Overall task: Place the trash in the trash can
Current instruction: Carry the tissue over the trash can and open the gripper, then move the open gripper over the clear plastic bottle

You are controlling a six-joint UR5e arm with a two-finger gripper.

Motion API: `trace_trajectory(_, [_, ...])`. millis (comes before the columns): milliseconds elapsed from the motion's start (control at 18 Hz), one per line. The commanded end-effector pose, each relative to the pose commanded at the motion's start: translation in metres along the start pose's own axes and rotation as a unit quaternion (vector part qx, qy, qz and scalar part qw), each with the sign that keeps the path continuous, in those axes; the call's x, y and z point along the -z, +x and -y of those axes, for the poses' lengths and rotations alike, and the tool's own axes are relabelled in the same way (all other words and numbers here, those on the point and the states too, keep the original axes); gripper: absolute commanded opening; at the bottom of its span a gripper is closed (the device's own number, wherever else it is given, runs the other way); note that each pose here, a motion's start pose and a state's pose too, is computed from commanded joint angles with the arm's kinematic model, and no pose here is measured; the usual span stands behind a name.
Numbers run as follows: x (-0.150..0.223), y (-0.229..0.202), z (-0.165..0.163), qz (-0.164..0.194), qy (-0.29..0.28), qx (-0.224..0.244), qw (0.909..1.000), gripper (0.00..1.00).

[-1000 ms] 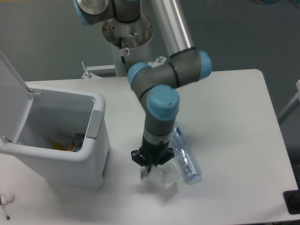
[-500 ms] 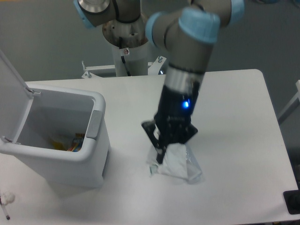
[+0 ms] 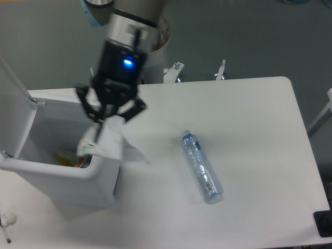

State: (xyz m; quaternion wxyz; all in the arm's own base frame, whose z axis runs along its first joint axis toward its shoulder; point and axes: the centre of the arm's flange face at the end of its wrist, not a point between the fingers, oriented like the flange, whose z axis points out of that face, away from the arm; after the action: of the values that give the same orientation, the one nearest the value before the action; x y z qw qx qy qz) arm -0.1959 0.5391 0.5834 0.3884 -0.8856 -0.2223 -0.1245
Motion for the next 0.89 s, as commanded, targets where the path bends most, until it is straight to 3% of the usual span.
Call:
trace_trajectory(333, [0.014, 0.020, -0.017, 0.000, 0.002, -0.016, 0.9999, 1.00])
trace_trajectory(500, [0.004, 0.003, -0.017, 0.019, -0.004, -0.007, 0.9998, 1.00])
trace_trajectory(667, [-0.003, -0.114, -0.012, 0.095, -0.011, 0.057, 0.9938, 1.00])
trace_trajectory(889, [-0.014, -0.253, -0.020, 0.140, -0.028, 0.135, 0.9806, 1.00])
